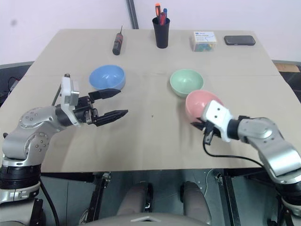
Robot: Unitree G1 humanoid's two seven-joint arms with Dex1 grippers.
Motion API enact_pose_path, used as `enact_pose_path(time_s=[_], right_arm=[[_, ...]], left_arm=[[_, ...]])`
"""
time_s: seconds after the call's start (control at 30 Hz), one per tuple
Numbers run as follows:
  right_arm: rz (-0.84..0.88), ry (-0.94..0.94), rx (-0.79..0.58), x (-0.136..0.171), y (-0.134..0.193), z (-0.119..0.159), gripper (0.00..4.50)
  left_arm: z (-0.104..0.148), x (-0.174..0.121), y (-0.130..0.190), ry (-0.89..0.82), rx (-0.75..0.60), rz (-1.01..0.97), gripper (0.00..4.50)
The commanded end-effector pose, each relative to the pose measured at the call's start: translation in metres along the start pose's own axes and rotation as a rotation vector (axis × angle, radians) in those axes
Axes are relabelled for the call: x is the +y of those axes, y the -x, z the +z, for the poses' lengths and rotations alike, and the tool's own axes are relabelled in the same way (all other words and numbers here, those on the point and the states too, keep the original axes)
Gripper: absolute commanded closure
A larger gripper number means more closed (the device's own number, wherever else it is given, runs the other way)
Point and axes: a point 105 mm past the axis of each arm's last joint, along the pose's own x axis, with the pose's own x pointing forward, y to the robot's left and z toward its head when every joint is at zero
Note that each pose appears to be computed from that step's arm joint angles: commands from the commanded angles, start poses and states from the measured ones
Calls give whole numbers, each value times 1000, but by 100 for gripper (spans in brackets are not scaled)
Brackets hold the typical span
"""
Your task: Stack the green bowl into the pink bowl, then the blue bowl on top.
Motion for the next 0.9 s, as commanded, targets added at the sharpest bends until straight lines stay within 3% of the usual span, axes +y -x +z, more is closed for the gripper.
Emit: enact_pose_path(time_s=[0.03, 0.13, 0.3, 0.5, 0.57, 0.67, 0.9], right_arm=[[-1, 59, 40, 7, -11, -4, 444], [-9, 84, 84, 0, -23, -15, 444], [-12, 70, 106, -12, -16, -15, 264], [6, 4, -51, -21, 16, 33, 11], [9, 12, -93, -27, 31, 50, 11], [-153, 103, -122, -67, 44, 66, 11], [-348, 386, 66, -149, 23, 41, 11]], left_arm=[[12, 2, 2, -60, -16, 2, 0], [13, 2, 1, -73, -16, 1, 0], [16, -2, -1, -94, -21, 1, 0], [15, -4, 0, -115, -11, 16, 0], [16, -3, -1, -121, -11, 28, 0], [17, -1, -4, -110, -28, 40, 0], [20, -6, -9, -104, -42, 25, 0]])
